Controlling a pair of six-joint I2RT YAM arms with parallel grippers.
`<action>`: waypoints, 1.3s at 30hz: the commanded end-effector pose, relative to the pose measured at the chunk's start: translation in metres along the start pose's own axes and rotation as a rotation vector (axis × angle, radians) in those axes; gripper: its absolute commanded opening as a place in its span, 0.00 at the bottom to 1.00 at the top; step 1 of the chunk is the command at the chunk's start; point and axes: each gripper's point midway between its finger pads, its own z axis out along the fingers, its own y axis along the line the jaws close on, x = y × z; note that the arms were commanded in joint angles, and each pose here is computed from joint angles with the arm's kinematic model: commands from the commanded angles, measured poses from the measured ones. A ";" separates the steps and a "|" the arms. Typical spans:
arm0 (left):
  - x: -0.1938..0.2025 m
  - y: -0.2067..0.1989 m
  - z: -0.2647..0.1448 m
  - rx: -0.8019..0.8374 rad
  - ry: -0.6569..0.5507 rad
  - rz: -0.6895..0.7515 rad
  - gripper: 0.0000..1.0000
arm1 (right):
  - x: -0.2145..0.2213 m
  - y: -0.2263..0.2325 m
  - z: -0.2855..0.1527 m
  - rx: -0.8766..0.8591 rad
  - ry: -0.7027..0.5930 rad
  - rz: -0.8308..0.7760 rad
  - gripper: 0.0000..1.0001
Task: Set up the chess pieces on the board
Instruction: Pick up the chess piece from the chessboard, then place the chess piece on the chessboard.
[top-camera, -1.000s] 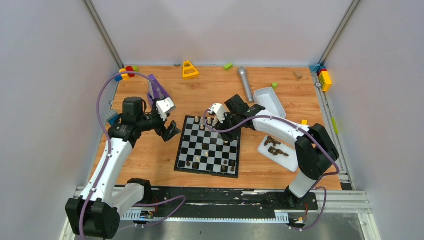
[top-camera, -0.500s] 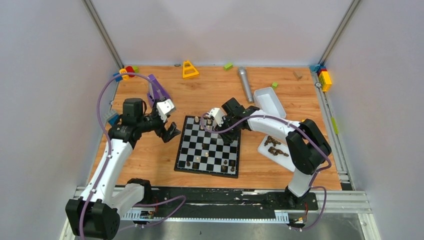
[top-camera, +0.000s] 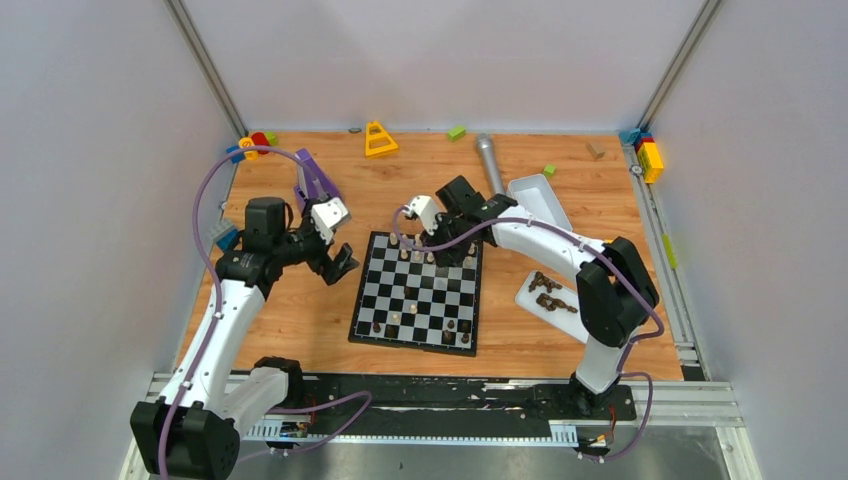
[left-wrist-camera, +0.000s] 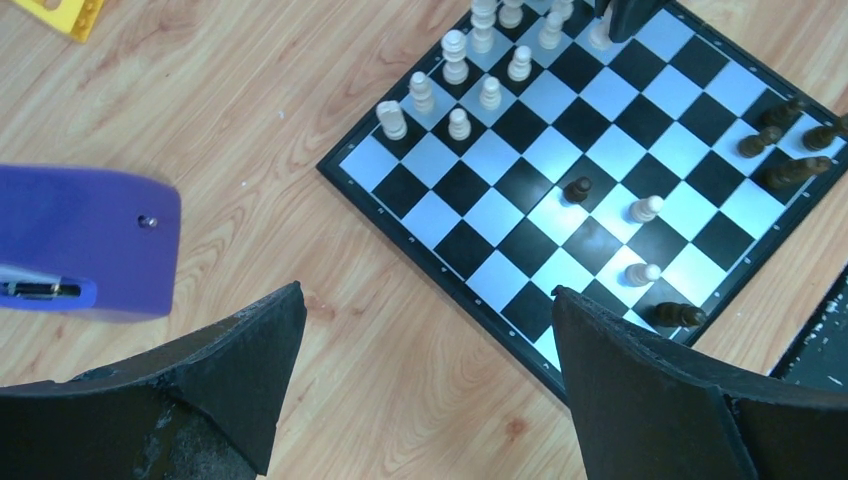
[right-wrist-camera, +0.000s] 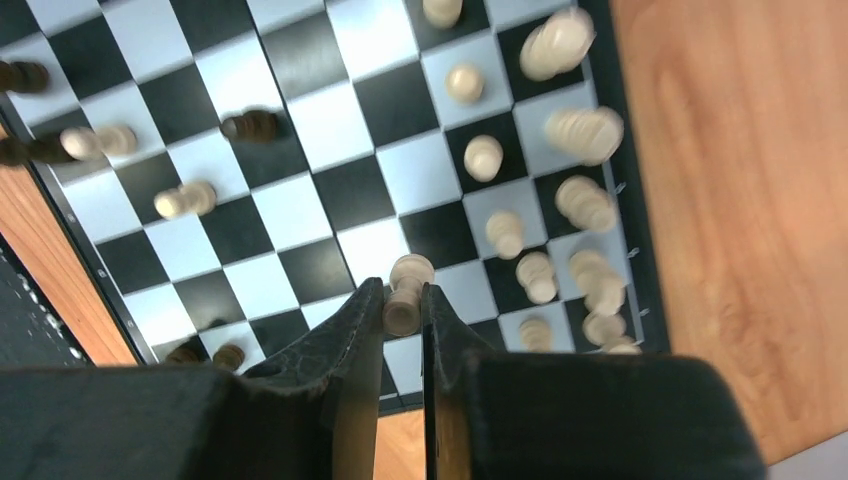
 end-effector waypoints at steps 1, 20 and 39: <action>-0.012 0.022 -0.008 -0.126 -0.020 -0.019 1.00 | -0.047 -0.001 -0.010 -0.008 -0.079 -0.051 0.04; 0.001 0.098 -0.072 -0.607 0.018 -0.179 1.00 | -0.166 -0.008 0.046 -0.030 -0.182 -0.177 0.05; 0.043 0.136 -0.119 -0.863 0.106 -0.337 1.00 | -0.169 -0.020 0.098 0.010 -0.134 -0.233 0.05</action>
